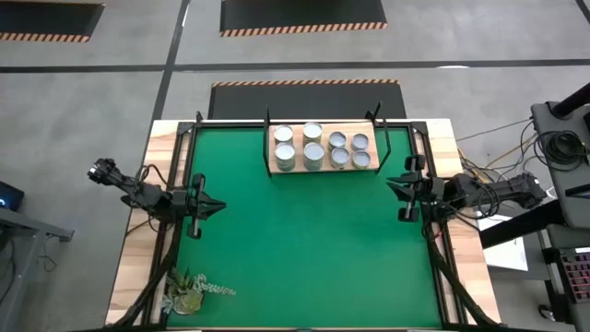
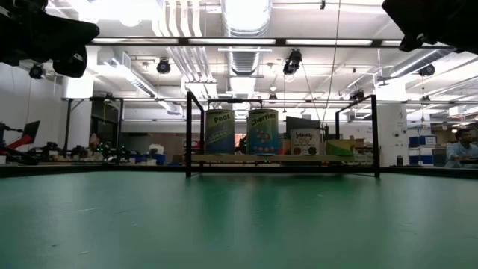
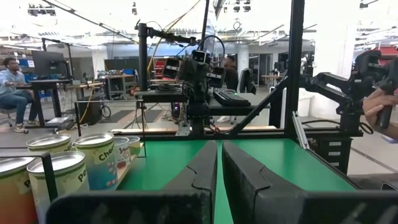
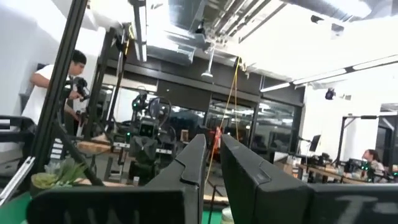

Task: Pick and place cans onto a shelf
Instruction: Return to Home Position

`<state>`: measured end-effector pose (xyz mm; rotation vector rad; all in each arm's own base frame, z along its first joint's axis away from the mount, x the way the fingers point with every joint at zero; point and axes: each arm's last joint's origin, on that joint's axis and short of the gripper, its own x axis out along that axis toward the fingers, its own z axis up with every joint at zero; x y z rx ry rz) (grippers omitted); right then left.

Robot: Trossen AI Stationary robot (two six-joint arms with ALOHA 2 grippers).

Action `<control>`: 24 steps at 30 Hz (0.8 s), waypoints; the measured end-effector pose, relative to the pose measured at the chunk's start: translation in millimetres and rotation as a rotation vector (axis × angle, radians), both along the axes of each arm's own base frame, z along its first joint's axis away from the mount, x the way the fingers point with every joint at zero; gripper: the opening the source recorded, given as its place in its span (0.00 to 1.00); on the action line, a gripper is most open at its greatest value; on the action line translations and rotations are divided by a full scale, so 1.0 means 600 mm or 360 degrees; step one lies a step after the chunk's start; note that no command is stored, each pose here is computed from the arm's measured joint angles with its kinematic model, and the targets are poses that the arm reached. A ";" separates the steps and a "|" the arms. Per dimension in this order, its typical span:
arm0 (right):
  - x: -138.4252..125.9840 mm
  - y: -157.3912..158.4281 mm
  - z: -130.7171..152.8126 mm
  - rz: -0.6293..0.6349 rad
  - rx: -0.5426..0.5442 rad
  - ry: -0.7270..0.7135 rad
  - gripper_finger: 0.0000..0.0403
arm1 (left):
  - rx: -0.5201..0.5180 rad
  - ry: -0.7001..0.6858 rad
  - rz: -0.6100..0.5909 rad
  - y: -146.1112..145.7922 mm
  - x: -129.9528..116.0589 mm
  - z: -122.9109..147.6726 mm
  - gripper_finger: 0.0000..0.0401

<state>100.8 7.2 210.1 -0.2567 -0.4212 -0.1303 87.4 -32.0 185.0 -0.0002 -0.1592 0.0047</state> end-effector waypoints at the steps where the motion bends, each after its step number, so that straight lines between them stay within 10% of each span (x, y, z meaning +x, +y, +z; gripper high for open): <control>1: -0.001 0.000 0.001 -0.0003 -0.0006 -0.0008 0.09 | 0.0000 0.0000 0.0000 0.000 0.000 0.000 0.02; 24: -0.019 -0.002 0.006 -0.0023 -0.0034 -0.0098 0.09 | 0.0001 -0.0001 0.0000 0.000 0.000 0.000 0.02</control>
